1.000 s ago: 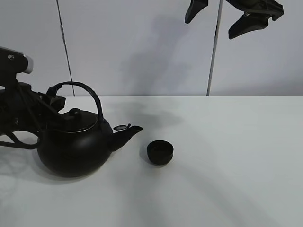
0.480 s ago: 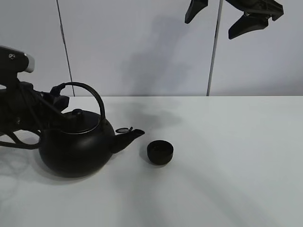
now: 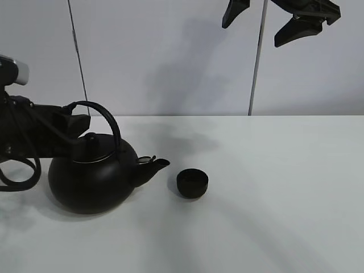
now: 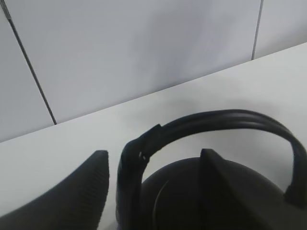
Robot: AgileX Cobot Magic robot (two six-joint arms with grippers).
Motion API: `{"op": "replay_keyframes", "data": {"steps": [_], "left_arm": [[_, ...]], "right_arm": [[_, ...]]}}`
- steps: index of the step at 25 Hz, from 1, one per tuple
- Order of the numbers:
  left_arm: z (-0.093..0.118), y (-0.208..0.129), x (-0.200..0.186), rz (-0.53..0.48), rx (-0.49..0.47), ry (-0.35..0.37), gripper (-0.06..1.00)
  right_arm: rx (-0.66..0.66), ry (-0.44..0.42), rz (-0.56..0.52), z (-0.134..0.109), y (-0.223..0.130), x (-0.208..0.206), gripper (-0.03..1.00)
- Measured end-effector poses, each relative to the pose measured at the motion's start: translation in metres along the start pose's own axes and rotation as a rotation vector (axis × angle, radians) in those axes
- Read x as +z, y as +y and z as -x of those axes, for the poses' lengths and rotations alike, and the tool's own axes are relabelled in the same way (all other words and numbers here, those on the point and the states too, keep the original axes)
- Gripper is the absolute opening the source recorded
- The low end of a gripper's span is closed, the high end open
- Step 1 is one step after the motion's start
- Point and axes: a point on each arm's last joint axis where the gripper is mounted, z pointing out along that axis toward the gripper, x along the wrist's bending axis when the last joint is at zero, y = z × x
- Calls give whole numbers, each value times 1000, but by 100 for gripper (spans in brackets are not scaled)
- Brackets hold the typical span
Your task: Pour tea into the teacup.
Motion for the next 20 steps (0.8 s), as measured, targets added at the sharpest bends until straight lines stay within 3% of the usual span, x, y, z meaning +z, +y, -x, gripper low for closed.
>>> {"op": "replay_keyframes", "data": {"steps": [3,8,12,14,18,20], "left_arm": [[-1,5,-14,10,0,1,46],[-2,16,-42,45,-10,1,65],[-2,33,-60,97,-85,-18,69],[-2,44,-67,70,-126,-44,69],[0,74,-70,-99,-142,-117,67],[-5,97,-68,-202,-192,-94,66]], "right_arm": [[0,0,0,0,0,0,66],[0,0,0,0,0,0,66],[0,0,0,0,0,0,66],[0,0,0,0,0,0,66],[0,0,1,0,0,0,66],[0,0,1,0,0,0,66]]}}
